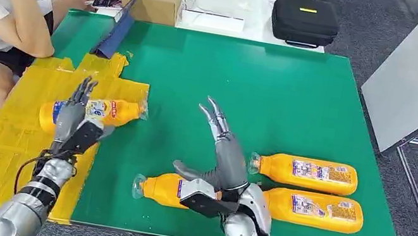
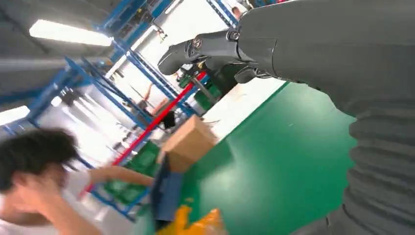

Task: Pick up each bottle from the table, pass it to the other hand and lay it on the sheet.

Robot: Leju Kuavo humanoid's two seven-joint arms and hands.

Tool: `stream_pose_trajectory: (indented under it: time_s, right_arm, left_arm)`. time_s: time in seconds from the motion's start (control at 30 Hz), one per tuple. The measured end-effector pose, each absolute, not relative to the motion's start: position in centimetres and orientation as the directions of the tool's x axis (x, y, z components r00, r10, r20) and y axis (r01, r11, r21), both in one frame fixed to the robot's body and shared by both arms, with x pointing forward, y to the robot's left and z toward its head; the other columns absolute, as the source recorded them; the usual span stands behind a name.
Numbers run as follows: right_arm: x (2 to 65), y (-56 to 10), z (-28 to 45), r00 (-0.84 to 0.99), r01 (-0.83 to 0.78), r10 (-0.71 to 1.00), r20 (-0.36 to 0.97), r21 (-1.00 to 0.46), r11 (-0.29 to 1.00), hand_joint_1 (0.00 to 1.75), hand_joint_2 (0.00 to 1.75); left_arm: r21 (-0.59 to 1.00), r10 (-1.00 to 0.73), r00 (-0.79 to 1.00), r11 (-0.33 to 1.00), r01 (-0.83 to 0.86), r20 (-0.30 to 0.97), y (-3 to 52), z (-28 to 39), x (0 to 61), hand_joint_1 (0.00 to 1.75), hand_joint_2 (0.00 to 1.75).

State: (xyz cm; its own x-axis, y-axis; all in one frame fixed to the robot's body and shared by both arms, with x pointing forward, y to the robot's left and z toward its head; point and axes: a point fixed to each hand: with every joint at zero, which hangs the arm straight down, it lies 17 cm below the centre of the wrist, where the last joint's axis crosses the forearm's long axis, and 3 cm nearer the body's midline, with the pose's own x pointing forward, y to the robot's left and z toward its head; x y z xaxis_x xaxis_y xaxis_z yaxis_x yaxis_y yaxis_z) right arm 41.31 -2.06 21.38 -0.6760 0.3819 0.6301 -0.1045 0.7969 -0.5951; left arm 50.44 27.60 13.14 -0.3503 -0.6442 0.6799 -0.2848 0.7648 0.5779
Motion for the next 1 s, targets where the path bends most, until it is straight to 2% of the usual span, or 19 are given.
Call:
stream_pose_trajectory:
  time_s: [0.13, 0.33, 0.67, 1.0]
  right_arm:
    - [40.7, -0.7, 18.9, -0.687, -0.118, 0.45, 0.57, -0.699, 0.706, 0.0, 1.75]
    - [40.2, 0.7, 16.2, -0.695, -0.181, 0.469, 0.545, -0.764, 0.619, 0.0, 1.75]
    - [39.8, 1.7, 9.2, -0.697, -0.319, 0.5, 0.514, -0.846, 0.427, 0.0, 1.75]
    - [40.5, 0.6, 5.9, -0.687, -0.353, 0.547, 0.478, -0.878, 0.324, 0.0, 1.75]
  left_arm:
    - [0.492, -0.6, -0.371, 0.797, -0.35, 0.709, 29.0, 16.1, 49.9, 0.0, 1.75]
    - [0.424, -0.57, -0.398, 0.813, -0.398, 0.719, 30.1, 18.4, 49.4, 0.0, 1.75]
    - [0.384, -0.544, -0.387, 0.823, -0.419, 0.745, 30.1, 18.6, 49.8, 0.0, 1.75]
    - [0.365, -0.518, -0.375, 0.837, -0.408, 0.769, 29.7, 18.1, 50.5, 0.0, 1.75]
